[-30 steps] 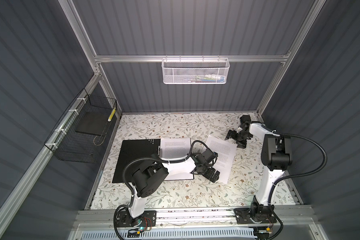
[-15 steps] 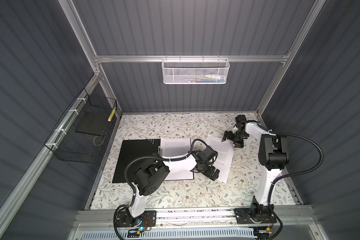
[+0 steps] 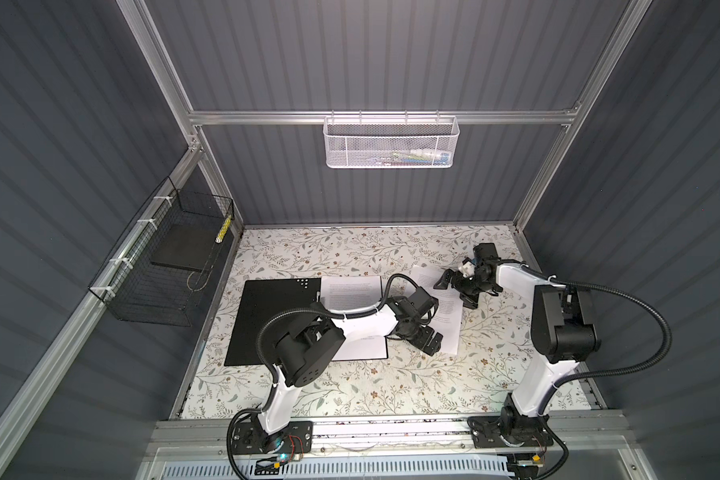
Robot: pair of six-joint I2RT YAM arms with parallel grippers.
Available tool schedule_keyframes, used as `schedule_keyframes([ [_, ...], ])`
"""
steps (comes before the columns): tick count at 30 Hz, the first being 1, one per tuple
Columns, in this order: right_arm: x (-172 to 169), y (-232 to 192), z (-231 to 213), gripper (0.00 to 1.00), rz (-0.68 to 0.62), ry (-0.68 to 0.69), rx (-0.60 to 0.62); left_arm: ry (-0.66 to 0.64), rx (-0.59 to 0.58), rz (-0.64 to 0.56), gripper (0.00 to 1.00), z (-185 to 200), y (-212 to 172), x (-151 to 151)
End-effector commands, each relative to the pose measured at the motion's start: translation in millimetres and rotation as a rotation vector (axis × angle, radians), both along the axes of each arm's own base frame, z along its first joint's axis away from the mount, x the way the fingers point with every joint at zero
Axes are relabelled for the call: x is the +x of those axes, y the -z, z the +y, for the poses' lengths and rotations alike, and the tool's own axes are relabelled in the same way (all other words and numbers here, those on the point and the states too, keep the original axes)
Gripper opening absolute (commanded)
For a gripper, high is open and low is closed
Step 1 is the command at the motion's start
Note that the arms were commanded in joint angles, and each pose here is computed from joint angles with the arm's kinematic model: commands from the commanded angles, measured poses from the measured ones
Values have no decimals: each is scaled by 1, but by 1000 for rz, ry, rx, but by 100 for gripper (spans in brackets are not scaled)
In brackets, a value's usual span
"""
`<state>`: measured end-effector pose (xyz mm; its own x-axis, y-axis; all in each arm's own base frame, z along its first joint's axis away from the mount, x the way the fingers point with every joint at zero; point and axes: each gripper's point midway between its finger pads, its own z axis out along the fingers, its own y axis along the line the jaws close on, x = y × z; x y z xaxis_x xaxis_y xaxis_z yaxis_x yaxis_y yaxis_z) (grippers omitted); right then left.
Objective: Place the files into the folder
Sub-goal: 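Pinch the sheet edge with the left gripper while the right presses it, then grip the lifted sheet edge with the right gripper while the left holds it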
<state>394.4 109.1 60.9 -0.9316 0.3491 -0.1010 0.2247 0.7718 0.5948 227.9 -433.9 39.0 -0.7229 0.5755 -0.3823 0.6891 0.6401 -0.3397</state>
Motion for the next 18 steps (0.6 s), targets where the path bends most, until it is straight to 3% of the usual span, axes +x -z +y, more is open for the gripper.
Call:
schedule_keyframes([
  [1, 14, -22, 11, 99, -99, 3, 97, 15, 111, 93, 100, 20, 43, -16],
  [7, 9, -8, 5, 93, -94, 49, 85, 14, 85, 88, 100, 16, 34, -15],
  [18, -7, 3, -6, 54, -118, 85, 22, -9, 44, 98, 100, 14, 26, -9],
])
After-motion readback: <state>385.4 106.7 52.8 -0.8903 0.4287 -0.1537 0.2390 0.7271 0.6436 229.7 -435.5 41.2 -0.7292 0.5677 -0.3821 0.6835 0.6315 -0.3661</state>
